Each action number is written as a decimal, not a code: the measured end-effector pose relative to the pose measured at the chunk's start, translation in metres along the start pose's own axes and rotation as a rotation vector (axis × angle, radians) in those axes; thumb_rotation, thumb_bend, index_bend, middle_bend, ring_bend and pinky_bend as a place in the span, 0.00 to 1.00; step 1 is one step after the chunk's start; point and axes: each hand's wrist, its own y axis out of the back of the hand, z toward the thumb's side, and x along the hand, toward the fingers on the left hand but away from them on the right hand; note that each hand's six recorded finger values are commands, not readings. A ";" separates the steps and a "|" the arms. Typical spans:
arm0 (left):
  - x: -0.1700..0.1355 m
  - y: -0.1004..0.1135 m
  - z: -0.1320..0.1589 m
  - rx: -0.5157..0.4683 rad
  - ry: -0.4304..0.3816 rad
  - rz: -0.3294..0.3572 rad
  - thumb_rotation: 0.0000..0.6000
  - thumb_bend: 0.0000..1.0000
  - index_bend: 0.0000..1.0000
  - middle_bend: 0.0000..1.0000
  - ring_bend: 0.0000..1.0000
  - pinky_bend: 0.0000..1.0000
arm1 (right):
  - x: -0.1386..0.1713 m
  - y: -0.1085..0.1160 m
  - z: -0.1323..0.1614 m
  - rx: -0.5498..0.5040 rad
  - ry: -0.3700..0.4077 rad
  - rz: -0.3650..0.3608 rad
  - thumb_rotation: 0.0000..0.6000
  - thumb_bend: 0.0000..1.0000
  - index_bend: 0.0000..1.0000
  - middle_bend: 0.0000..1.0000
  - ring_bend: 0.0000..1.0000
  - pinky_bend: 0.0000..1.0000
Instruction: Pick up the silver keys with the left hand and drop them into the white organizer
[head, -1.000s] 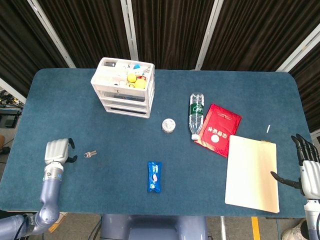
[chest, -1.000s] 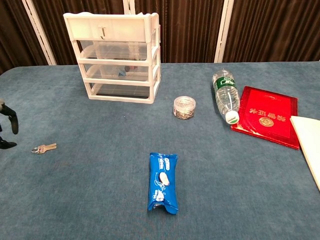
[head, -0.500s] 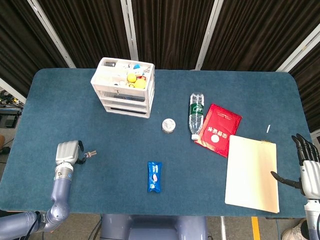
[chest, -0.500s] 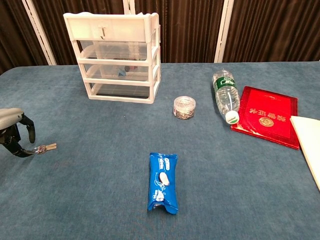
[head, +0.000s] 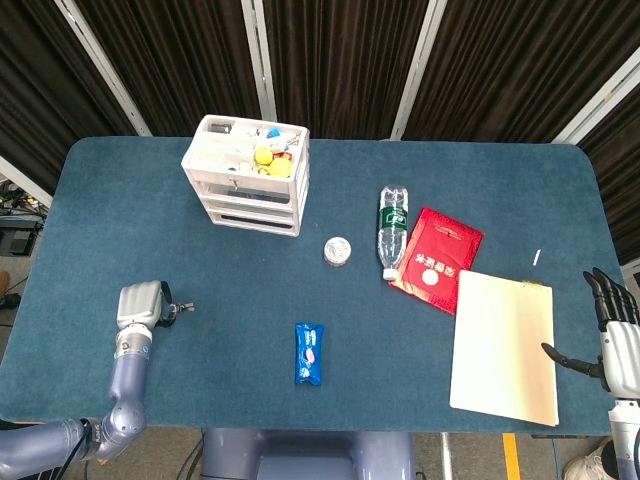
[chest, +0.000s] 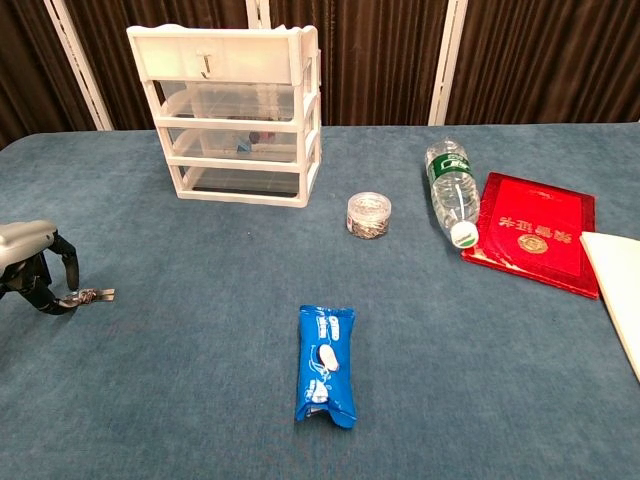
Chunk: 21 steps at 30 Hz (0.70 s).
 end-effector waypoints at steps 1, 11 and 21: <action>0.000 0.000 0.000 -0.001 0.001 0.000 1.00 0.32 0.48 0.96 0.85 0.71 | 0.000 0.000 0.000 0.000 0.000 0.001 1.00 0.07 0.01 0.00 0.00 0.00; 0.002 -0.001 0.005 0.002 -0.008 0.006 1.00 0.31 0.47 0.96 0.85 0.71 | 0.000 0.001 0.000 -0.002 0.000 -0.004 1.00 0.06 0.01 0.00 0.00 0.00; 0.001 0.007 0.004 0.016 0.000 0.005 1.00 0.24 0.47 0.95 0.84 0.71 | -0.001 0.002 0.001 -0.006 0.001 -0.015 1.00 0.07 0.01 0.00 0.00 0.00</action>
